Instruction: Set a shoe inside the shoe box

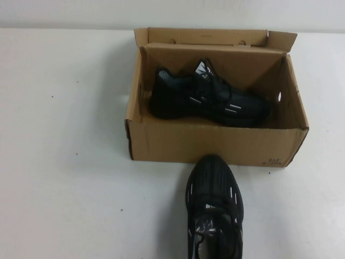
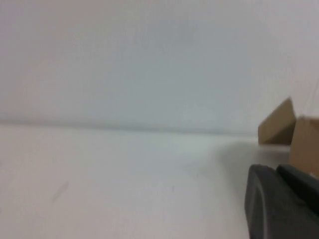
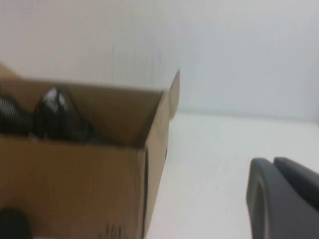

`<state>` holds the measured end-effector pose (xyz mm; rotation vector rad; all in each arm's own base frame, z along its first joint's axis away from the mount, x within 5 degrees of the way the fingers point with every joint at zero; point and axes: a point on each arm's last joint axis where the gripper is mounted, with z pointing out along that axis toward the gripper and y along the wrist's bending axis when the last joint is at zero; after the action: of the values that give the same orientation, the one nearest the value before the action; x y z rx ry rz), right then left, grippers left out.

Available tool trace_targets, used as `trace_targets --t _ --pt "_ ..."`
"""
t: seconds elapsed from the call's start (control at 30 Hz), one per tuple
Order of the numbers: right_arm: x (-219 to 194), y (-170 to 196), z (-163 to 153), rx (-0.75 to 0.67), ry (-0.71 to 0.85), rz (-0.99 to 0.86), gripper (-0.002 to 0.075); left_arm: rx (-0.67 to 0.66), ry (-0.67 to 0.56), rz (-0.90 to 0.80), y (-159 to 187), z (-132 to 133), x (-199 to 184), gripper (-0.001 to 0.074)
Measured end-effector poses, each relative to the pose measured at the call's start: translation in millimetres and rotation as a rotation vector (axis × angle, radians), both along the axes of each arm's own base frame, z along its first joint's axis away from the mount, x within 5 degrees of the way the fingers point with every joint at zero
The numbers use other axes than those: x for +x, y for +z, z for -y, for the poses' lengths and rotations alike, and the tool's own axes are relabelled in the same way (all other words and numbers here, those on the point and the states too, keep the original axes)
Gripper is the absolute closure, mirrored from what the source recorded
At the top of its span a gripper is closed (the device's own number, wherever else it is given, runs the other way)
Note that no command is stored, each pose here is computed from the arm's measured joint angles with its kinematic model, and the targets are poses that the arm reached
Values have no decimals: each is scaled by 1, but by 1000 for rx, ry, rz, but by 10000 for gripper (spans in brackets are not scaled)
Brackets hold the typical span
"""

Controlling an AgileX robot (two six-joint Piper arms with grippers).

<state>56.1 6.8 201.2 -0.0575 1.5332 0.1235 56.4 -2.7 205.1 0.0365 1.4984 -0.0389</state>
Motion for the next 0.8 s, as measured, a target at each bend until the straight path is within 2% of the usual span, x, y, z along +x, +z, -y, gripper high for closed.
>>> trace_targets --t 0.3,0.63,0.8 --pt "-13 45 11 69 -109 525 743 -20 -50 497 43 4 -14 738" --pt "-21 56 15 98 -137 671 743 -45 -74 658 54 5 -23 738" --pt "-37 70 20 170 -161 902 743 -130 -139 847 66 5 -37 738"
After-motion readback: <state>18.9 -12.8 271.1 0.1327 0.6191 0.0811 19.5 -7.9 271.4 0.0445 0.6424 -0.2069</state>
